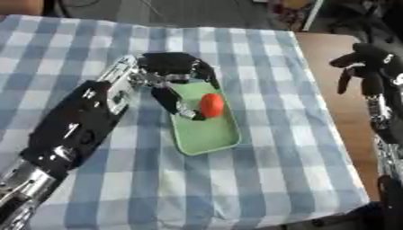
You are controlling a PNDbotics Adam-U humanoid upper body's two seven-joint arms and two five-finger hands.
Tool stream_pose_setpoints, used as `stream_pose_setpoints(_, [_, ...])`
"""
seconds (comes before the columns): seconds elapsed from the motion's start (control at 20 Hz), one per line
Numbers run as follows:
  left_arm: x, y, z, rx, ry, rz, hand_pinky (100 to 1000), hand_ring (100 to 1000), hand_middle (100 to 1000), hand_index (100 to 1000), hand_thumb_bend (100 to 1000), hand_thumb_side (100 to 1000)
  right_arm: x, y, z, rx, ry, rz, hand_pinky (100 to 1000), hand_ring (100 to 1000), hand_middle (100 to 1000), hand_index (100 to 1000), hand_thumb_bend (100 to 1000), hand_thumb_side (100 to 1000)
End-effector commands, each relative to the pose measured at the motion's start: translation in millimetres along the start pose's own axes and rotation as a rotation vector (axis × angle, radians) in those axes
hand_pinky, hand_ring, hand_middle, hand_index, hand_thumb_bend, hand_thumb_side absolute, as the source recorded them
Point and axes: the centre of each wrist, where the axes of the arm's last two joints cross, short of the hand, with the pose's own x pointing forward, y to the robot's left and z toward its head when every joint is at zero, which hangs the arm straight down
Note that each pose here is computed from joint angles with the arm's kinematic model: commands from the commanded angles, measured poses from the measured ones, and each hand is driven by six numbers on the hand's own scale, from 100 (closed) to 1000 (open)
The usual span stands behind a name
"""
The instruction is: Pick up objects on the table and place them in the box.
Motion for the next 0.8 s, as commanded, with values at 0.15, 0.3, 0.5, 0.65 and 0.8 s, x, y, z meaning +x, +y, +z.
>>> stream_pose_setpoints(0.15, [1, 10.0, -2, -0.093, -0.111, -0.077, 692, 694, 727, 831, 1000, 724, 4, -7.1, -7, 0.008, -0.029, 0.021, 279, 654, 596, 848, 100, 689])
stream_pose_setpoints(0.3, [1, 9.7, -1, -0.071, -0.11, -0.073, 722, 723, 749, 829, 1000, 729, 4, -7.1, -7, 0.007, -0.028, 0.021, 278, 654, 596, 848, 100, 690])
stream_pose_setpoints(0.5, [0, 11.0, 1, 0.038, -0.112, -0.041, 726, 735, 770, 812, 1000, 705, 4, -7.3, -6, 0.006, -0.025, 0.022, 278, 653, 595, 848, 100, 690])
stream_pose_setpoints(0.65, [1, 16.0, 5, 0.118, -0.116, -0.023, 721, 726, 770, 804, 1000, 691, 4, -8.0, -5, 0.005, -0.022, 0.025, 277, 653, 595, 848, 100, 690])
stream_pose_setpoints(0.8, [4, 25.1, 12, 0.187, -0.111, -0.007, 714, 715, 770, 790, 1000, 676, 4, -9.1, -3, 0.004, -0.018, 0.029, 278, 653, 595, 848, 100, 690])
